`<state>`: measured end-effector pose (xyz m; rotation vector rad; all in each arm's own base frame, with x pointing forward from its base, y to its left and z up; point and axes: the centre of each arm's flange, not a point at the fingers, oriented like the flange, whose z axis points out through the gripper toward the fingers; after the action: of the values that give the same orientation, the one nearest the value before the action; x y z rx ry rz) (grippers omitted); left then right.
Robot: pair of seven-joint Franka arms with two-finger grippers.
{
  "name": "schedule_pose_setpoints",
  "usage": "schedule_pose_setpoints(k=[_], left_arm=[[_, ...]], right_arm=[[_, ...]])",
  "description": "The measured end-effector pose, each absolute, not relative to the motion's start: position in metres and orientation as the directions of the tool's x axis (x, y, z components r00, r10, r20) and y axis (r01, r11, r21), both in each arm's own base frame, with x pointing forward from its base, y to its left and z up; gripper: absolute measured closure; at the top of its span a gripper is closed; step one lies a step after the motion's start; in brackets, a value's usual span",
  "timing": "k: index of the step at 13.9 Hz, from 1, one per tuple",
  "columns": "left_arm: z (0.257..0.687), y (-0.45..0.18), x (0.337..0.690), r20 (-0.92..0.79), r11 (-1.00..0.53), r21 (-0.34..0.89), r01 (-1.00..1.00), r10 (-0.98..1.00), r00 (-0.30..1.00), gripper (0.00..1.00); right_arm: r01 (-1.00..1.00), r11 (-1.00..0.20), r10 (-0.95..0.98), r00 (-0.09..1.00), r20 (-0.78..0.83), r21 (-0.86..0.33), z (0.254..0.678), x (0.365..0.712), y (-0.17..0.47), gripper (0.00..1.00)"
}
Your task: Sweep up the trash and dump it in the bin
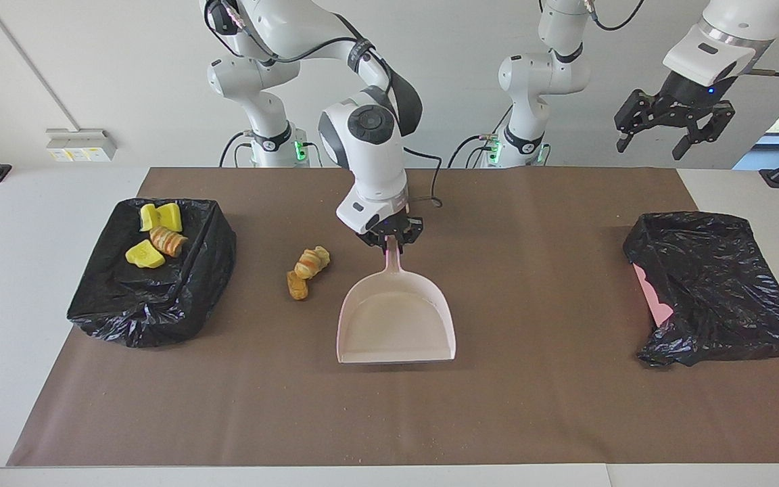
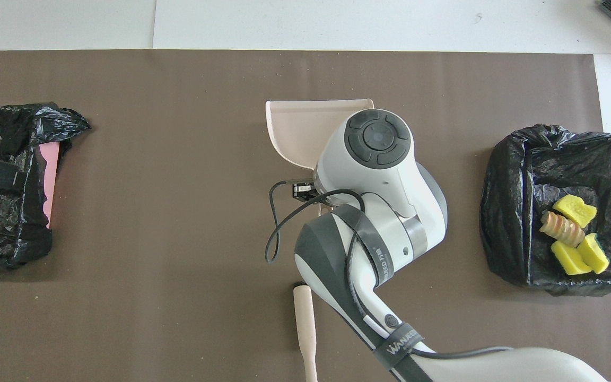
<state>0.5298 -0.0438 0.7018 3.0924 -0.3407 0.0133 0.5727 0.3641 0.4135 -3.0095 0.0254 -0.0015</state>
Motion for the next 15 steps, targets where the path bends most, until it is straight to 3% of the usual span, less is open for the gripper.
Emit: schedule_pose_setpoints(k=[4, 11, 12, 15], left_arm=[[0.702, -0.038, 0.522, -0.038, -0.978, 0.019, -0.208, -0.209, 0.977, 0.0], [0.715, -0.039, 0.51, -0.021, -0.978, 0.016, -0.21, -0.21, 0.977, 0.0], [0.715, -0.04, 0.51, -0.022, -0.977, 0.016, -0.212, -0.212, 0.977, 0.0], [0.715, -0.044, 0.51, -0.022, -0.975, 0.016, -0.219, -0.22, 0.975, 0.0]], right_arm=[[-0.017, -0.989, -0.019, 1.0, 0.007, -0.146, 0.376, 0.567, 0.399, 0.68], [-0.017, -0.993, -0.012, 0.999, -0.04, -0.113, 0.344, 0.554, 0.397, 0.68], [-0.015, -0.994, -0.011, 0.999, -0.041, -0.113, 0.343, 0.553, 0.397, 0.63], [0.021, -0.994, 0.026, 0.999, -0.043, -0.109, 0.352, 0.554, 0.391, 0.29]])
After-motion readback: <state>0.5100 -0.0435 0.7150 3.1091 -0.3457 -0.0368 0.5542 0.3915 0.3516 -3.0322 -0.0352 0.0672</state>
